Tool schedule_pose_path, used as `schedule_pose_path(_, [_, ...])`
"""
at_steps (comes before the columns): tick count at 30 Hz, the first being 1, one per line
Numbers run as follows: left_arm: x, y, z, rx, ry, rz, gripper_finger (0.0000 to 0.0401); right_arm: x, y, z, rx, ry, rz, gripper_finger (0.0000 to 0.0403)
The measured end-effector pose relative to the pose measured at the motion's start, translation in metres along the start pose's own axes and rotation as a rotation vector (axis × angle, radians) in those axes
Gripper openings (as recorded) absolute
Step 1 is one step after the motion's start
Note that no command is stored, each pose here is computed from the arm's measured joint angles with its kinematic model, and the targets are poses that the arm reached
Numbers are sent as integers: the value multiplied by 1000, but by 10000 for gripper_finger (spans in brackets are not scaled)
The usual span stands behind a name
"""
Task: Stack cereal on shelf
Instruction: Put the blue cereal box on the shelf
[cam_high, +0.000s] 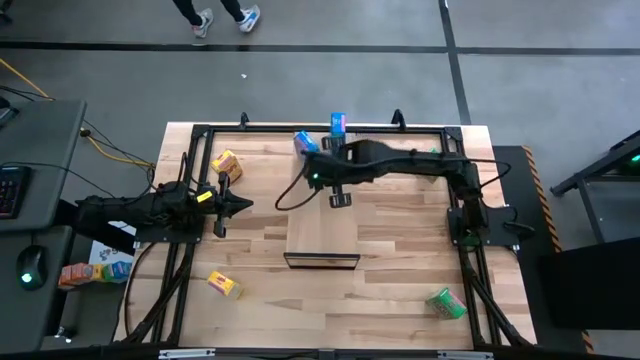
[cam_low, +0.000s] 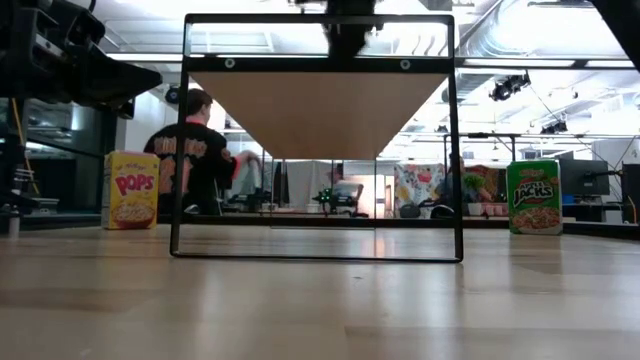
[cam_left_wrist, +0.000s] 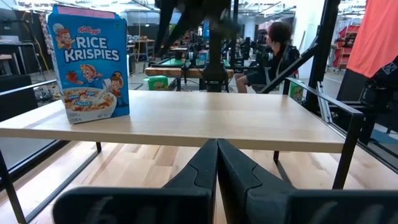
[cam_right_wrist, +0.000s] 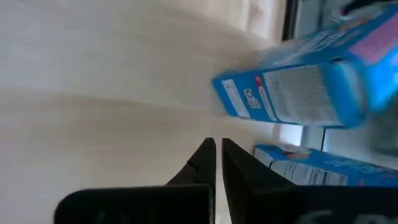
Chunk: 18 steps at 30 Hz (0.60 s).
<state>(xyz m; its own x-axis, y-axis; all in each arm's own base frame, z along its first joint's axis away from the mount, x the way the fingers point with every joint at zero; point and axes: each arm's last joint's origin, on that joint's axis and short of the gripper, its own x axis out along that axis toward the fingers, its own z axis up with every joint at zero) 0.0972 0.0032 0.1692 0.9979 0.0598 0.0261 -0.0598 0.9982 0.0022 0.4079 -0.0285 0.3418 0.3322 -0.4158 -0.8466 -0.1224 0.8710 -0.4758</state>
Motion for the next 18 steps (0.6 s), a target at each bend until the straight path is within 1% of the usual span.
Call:
schedule_pose_path(2, [0, 0, 0, 0, 0, 0, 3, 17, 3, -7, -30, 92, -62, 0])
schedule_pose_path(4, [0, 0, 0, 0, 0, 0, 3, 34, 2, -12, -26, 144, -133, 0])
schedule_pose_path(6, [0, 0, 0, 0, 0, 0, 3, 49, 0, -15, -4, 144, -150, 0])
schedule_pose_path(8, [0, 0, 0, 0, 0, 0, 3, 58, -1, -14, -8, 114, -154, 0])
schedule_pose_path(13, [0, 0, 0, 0, 0, 0, 3, 70, -1, -13, -12, 89, -191, 0])
schedule_pose_path(18, [0, 0, 0, 0, 0, 0, 3, 69, 0, -11, -9, 73, -193, 0])
